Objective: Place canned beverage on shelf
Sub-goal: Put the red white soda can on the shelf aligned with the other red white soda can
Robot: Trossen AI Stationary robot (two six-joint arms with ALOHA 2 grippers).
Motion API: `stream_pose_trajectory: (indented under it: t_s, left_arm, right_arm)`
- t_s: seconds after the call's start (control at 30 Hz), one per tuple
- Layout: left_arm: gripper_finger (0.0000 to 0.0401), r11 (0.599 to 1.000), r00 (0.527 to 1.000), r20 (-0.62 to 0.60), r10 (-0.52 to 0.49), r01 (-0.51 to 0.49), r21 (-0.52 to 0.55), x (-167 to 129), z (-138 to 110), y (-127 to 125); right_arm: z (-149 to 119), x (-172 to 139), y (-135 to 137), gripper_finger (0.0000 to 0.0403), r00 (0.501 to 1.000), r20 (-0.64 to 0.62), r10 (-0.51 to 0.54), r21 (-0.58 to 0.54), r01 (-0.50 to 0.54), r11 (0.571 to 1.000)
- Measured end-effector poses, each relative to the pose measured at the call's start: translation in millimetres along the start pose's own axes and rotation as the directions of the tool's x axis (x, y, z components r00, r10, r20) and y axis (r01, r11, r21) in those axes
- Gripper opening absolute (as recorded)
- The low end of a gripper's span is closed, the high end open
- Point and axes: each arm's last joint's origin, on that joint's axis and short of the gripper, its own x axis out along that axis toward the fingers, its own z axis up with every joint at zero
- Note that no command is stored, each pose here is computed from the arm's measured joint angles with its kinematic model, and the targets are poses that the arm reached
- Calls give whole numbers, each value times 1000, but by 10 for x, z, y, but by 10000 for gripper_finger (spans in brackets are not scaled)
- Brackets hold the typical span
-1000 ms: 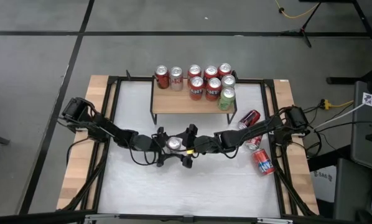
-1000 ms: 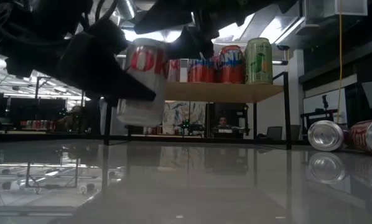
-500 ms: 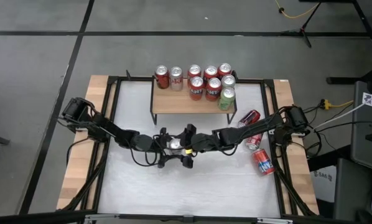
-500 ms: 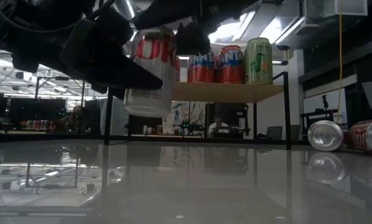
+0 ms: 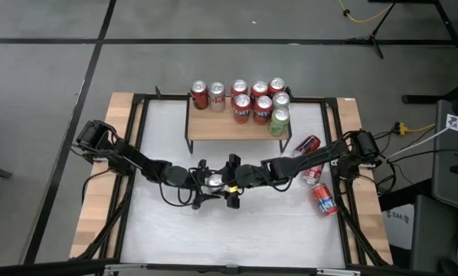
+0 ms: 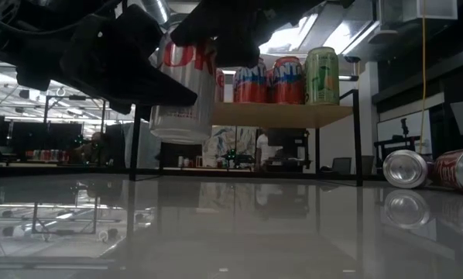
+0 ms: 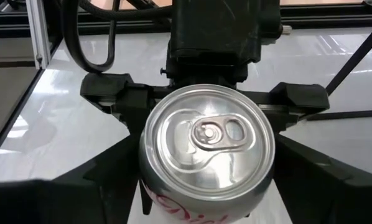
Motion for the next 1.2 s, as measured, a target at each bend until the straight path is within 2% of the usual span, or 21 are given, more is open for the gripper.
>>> stream_pose_trajectory:
  t_s: [0.77, 0.9, 1.07, 1.2]
  left_arm:
    - [305, 1000, 1000, -1, -1, 1, -4, 0, -1, 0]
    - [305, 1000, 1000, 3, -3, 3, -4, -1, 4, -1]
    - [305, 998, 998, 4, -55, 55, -9, -1, 16, -12]
    - [305, 999, 999, 8, -45, 45, -14, -1, 22, -12]
  right_arm:
    - [3, 0, 0, 291, 1000, 5, -3, 0, 3, 1000]
    - [51, -6, 6, 290, 1000, 8, -2, 1, 2, 1000]
    - [134, -25, 15, 290, 1000, -5, -5, 8, 5, 1000]
    - [162, -36, 18, 289, 1000, -14, -5, 7, 6, 1000]
